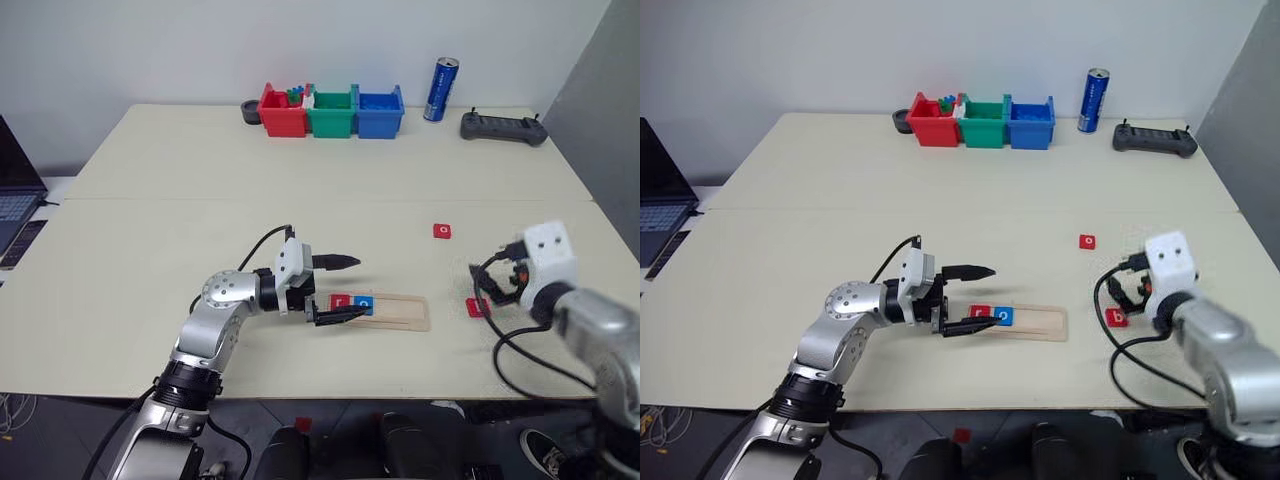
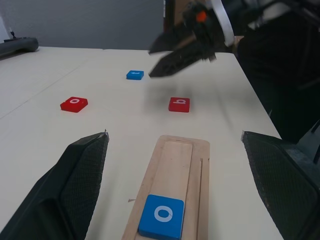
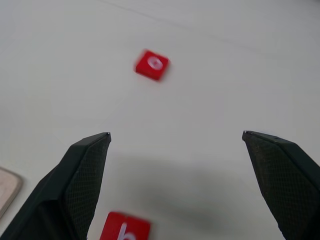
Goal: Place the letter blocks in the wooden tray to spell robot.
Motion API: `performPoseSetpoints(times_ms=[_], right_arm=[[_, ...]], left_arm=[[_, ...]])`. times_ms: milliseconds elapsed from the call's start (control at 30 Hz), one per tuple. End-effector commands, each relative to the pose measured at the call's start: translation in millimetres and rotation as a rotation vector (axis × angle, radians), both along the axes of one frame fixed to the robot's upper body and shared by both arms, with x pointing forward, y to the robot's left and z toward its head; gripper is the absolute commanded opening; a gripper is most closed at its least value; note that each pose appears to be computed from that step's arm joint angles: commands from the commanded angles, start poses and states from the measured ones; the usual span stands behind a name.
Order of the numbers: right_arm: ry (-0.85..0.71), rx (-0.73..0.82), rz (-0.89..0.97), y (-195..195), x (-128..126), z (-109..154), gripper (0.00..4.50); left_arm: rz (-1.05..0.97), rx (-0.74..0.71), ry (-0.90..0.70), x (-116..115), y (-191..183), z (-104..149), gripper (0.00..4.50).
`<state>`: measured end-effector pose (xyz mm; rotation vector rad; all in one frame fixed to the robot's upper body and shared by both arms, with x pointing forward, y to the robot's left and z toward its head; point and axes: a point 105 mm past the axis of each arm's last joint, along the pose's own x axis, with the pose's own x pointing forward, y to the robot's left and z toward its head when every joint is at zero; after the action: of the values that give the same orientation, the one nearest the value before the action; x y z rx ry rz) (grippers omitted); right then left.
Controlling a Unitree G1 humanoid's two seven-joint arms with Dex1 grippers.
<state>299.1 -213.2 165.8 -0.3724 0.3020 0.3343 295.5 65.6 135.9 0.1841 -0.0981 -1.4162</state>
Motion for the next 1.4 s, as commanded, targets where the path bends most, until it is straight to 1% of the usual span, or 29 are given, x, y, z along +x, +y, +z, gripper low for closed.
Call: performPoseSetpoints(times_ms=[33,133,233,333,667,900,1000,1133,1200,1233,1300,1400], right_arm=[[0.031,-0.016,0.401,17,-13,0,4.48],[0.096,-0.052,0.6,6,-26,-15,4.48],[0.145,-0.118,0.682,-7,-26,-29,4.48],[0.17,-0.195,0.711,-19,-18,-40,4.48],[0.222,-0.21,0.764,-22,-4,-63,4.48],[0.277,-0.235,0.767,-33,-4,-72,4.48],[0.28,-0.241,0.765,-35,-3,-73,3.92],[0.276,-0.24,0.766,-36,-2,-71,2.62],[0.271,-0.237,0.767,-35,-1,-69,1.81],[0.266,-0.238,0.766,-35,0,-68,1.51],[0.257,-0.24,0.764,-35,0,-65,1.47],[0.197,-0.224,0.764,-23,2,-49,1.47]], left_arm=[[-0.042,-0.007,-0.042,-2,-4,8,4.5],[-0.05,-0.006,-0.043,-1,-5,8,4.5],[-0.055,-0.007,-0.043,0,-6,8,4.5],[-0.059,-0.011,-0.045,-2,-8,7,4.5],[-0.062,-0.006,-0.043,-8,-5,6,4.5],[-0.074,-0.002,-0.043,-13,-4,7,4.5],[-0.072,-0.002,-0.042,-14,-4,6,4.5],[-0.07,-0.004,-0.041,-13,-5,6,4.5],[-0.068,-0.006,-0.042,-13,-5,6,4.5],[-0.066,-0.007,-0.043,-12,-5,6,4.5],[-0.062,-0.009,-0.045,-12,-5,6,4.5],[-0.05,-0.018,-0.045,-13,-4,7,4.5]])
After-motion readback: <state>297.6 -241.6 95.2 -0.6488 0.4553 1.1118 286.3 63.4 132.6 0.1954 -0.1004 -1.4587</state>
